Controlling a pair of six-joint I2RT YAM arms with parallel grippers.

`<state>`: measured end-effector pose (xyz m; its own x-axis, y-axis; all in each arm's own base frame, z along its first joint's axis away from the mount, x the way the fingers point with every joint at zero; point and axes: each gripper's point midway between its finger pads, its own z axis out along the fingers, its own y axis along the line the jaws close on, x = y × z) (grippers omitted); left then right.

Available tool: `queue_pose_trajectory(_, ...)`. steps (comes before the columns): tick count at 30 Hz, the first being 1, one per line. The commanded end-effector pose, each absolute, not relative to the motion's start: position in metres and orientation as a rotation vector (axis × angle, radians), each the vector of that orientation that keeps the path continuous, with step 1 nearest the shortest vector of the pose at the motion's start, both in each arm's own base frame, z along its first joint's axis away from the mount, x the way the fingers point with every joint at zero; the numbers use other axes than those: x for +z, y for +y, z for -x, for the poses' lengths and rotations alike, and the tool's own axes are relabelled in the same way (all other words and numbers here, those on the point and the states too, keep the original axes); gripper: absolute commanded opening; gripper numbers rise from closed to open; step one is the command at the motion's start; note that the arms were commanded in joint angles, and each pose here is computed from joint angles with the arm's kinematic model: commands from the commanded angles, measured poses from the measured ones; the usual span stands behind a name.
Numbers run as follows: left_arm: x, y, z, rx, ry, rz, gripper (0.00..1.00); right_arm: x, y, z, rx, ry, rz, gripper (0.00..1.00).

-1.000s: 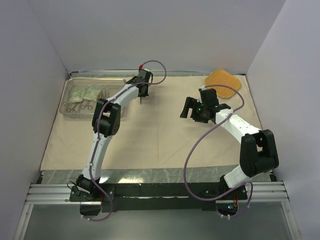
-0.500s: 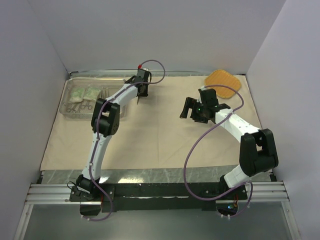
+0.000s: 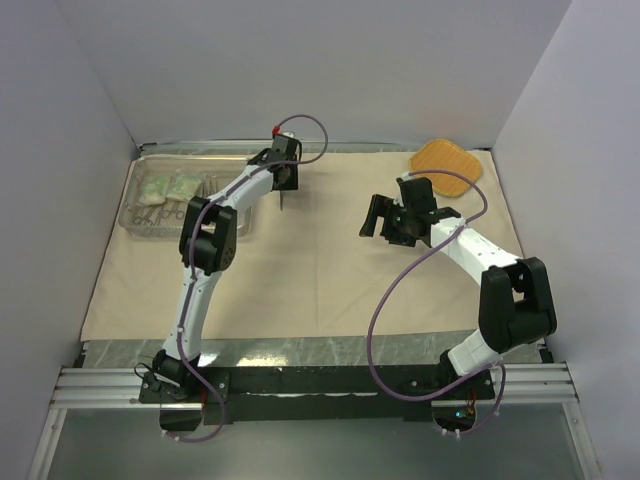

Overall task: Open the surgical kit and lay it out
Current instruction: Place the medical item in the surgical kit, then pick up the medical item from the container.

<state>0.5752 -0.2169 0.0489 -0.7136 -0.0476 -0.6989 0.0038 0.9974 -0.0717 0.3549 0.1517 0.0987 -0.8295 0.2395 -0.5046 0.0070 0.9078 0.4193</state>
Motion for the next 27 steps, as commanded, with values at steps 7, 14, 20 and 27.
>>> queue_pose_trajectory(7,0.136,-0.201,-0.575,-0.063,2.226,0.123,0.49,0.116,0.154,-0.366,0.559,2.441,-0.154,1.0)
queue_pose_trajectory(14,0.18,-0.132,-0.566,-0.062,2.198,0.256,0.5,0.118,0.154,-0.364,0.563,2.43,-0.154,1.0)
queue_pose_trajectory(20,0.171,-0.057,-0.554,-0.045,2.224,0.422,0.46,0.117,0.154,-0.362,0.574,2.427,-0.158,1.0)
queue_pose_trajectory(27,0.125,-0.019,-0.538,0.007,2.35,0.542,0.35,0.115,0.155,-0.362,0.574,2.43,-0.156,1.0)
